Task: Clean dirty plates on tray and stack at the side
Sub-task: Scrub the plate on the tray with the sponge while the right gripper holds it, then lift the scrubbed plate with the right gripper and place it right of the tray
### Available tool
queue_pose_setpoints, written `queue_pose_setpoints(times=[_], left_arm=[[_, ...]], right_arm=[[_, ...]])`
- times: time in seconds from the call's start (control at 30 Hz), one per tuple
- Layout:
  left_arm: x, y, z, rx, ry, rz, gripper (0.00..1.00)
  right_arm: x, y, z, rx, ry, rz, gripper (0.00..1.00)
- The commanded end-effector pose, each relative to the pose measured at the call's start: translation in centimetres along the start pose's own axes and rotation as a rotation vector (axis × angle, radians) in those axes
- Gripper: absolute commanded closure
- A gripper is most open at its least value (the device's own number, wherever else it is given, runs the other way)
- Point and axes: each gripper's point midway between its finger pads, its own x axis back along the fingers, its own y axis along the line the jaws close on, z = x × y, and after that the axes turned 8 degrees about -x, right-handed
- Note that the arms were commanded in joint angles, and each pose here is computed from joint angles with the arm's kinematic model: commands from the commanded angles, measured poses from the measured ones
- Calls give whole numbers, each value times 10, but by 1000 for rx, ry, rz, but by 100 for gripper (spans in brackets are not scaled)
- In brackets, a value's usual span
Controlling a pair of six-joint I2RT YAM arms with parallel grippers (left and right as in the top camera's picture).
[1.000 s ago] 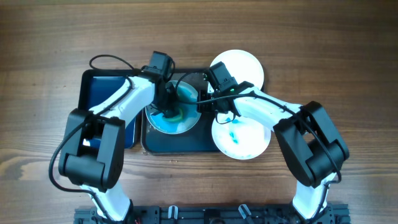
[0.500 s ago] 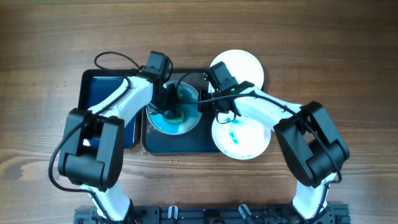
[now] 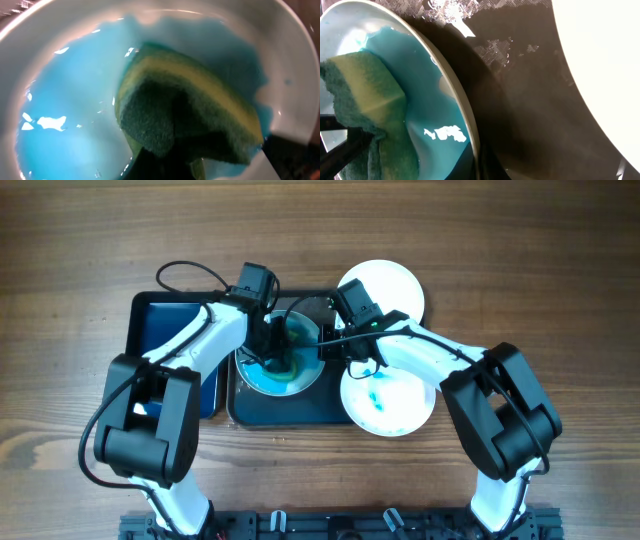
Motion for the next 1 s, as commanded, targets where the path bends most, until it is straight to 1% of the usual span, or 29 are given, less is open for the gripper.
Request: queue_pose_setpoints(times=[0.0,0.07,0.17,0.3,0.33,0.4,0.43,0.53,0.6,0.67,0.83,0.93,0.97], left_arm=[[-21,3,16,35,63,22,96],[-14,30,-6,174,-28,-109,96],[17,42,-33,221,-90,-150,96],[89,48,-64,249,-167,-176,96],[119,48,-71,243,-199,-171,96],[158,53,-75,267,-248,-161,96],[172,57,-75,268,-276,-156,96],[189,79,-71,281,-293,-175,96],[190,99,-67,288,-268,-198,96],[193,115,-67,326,-274,-209,96],[194,124,-63,350,-262,-217,96],[194,124,-63,350,-262,-217,96],[194,124,-63,350,-262,-217,96]], right_arm=[[-4,-3,-3,-11,2,5,96],[-4,-3,-2,-11,4,7,96],[-4,-4,-1,-11,8,10,96],[-4,-4,0,-11,13,8,96],[-4,-5,1,-12,20,10,96],[3,0,-1,17,8,0,96],[13,4,-8,30,-25,5,96],[62,20,-31,153,-211,98,96],[114,33,-42,263,-422,246,96],[153,44,-44,393,-607,396,95],[215,79,-24,681,-950,794,96],[246,106,-11,774,-1086,943,96],[254,114,-7,795,-1109,974,96]])
